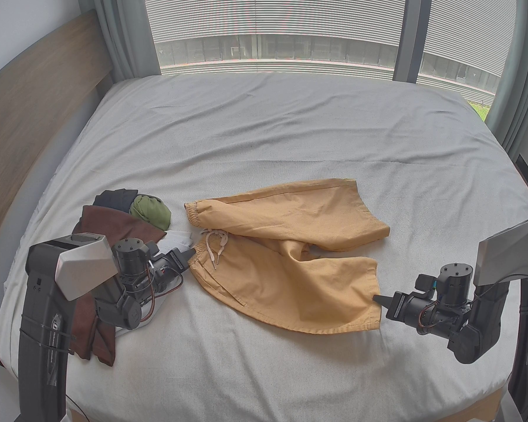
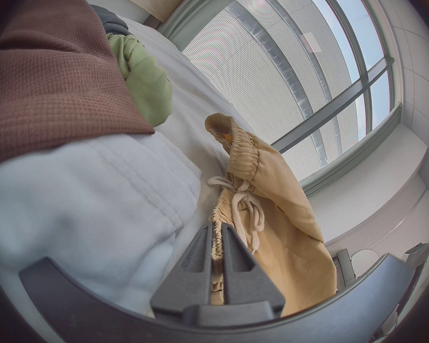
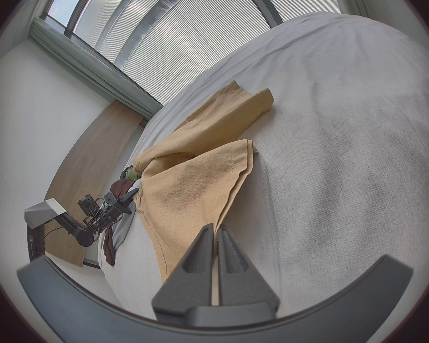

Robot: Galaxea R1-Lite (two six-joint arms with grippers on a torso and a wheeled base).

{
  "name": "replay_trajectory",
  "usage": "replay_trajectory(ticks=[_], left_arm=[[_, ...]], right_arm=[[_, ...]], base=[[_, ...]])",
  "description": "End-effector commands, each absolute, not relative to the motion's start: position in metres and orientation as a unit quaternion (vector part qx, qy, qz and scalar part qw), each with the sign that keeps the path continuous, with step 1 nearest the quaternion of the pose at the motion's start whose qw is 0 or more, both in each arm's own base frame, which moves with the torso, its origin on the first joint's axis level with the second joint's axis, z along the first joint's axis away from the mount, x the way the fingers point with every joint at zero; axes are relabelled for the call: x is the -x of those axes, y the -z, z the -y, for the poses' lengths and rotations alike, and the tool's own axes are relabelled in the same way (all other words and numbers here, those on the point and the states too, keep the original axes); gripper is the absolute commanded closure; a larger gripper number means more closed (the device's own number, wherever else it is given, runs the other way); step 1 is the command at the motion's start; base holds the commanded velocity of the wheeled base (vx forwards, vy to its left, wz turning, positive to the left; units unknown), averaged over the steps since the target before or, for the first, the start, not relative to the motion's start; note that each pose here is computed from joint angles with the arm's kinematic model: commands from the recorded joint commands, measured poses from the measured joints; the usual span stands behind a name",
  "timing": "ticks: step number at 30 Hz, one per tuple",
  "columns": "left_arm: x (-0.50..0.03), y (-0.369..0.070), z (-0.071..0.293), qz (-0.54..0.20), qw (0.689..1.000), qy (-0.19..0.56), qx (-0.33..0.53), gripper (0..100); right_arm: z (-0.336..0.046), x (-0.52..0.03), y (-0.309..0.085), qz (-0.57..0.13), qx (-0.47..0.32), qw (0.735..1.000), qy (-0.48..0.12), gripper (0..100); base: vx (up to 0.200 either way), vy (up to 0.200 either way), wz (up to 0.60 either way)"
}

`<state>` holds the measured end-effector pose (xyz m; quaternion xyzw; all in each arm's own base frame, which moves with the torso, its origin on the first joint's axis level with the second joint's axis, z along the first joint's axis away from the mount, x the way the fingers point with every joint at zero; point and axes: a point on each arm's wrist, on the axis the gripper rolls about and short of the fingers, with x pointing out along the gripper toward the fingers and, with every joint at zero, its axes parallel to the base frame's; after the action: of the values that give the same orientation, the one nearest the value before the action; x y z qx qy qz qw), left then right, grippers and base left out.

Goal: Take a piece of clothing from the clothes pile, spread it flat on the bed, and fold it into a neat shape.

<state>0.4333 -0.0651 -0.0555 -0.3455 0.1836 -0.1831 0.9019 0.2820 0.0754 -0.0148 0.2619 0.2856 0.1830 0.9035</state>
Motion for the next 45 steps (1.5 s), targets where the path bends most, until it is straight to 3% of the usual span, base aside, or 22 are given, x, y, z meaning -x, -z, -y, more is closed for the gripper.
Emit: replay_trajectory(ticks=[1,22,45], left_arm=[[-0.421,0.048,0.06,-0.193,0.9,0.18,0.346,100],[-0.327,0.01,0.03,-0.238,0.907,0.194,0.289,100],[-0.287,0.028,0.021,-0.292,0.903,0.183,0.256,100]], right_arm=[[-0.075,-0.279,0.016,-0.293,-0.261,0.902,-0.181,100],[-0.069,-0.258,0.02,-0.326,-0.241,0.898,-0.173,100],[-0.062,-0.237,0.037,-0.379,-0.208,0.887,-0.164,100]], base=[[0.0,0.0,0.0],[0.0,0.0,0.0],[0.0,0.0,0.0]])
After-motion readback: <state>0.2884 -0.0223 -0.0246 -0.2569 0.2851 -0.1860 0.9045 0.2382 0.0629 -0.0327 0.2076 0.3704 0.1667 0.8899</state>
